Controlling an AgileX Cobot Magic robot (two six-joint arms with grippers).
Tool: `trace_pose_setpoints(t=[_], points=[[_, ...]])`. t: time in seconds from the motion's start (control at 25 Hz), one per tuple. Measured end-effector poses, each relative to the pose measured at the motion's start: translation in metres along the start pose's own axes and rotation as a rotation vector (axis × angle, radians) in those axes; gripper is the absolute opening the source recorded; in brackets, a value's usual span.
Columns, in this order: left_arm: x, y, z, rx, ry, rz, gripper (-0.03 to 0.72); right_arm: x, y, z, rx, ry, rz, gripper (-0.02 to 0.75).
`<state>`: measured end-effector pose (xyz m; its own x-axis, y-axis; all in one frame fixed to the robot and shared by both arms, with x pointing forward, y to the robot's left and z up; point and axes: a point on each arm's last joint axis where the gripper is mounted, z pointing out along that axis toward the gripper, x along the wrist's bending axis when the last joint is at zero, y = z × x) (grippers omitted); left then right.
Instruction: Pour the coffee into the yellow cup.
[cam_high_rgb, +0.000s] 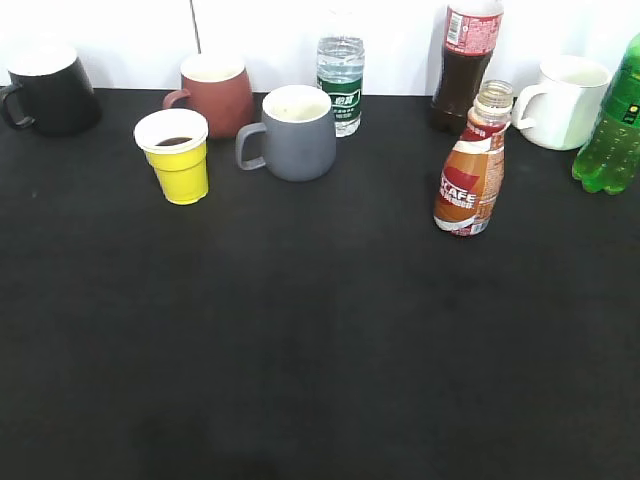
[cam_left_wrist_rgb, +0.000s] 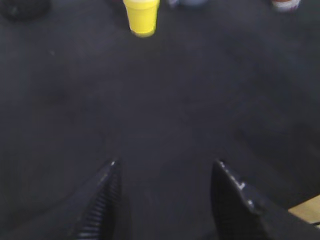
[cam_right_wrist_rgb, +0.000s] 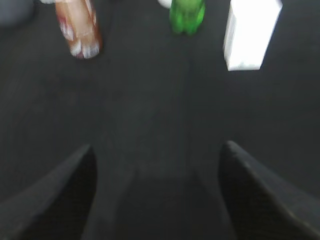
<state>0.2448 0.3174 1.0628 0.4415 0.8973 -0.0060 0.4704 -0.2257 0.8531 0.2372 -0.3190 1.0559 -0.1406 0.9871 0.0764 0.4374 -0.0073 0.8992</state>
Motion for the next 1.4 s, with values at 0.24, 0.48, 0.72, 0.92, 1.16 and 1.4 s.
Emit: trace_pose_setpoints(t=[0.24,0.48,0.72,0.92,1.16,1.4], points=[[-0.002,0.001,0.007,-0.04,-0.012,0.006,0.435,0.0,-0.001,0.001,-0.001,-0.004,-0.002,0.559],[-0.002,0.001,0.007,-0.04,-0.011,0.007,0.435,0.0,-0.001,0.001,-0.001,-0.004,-0.003,0.537],[-0.002,-0.002,0.002,-0.046,0.23,-0.134,0.435,0.0,-0.001,0.001,-0.004,-0.04,0.014,0.538],[-0.005,-0.009,-0.009,-0.112,0.406,-0.235,0.435,0.001,-0.002,-0.002,-0.018,-0.191,0.087,0.538],[-0.006,-0.01,-0.009,-0.113,0.473,-0.271,0.435,0.001,-0.003,-0.003,-0.024,-0.245,0.113,0.536],[-0.006,-0.01,-0.009,-0.113,0.473,-0.271,0.435,0.001,-0.003,-0.003,-0.024,-0.245,0.113,0.536]])
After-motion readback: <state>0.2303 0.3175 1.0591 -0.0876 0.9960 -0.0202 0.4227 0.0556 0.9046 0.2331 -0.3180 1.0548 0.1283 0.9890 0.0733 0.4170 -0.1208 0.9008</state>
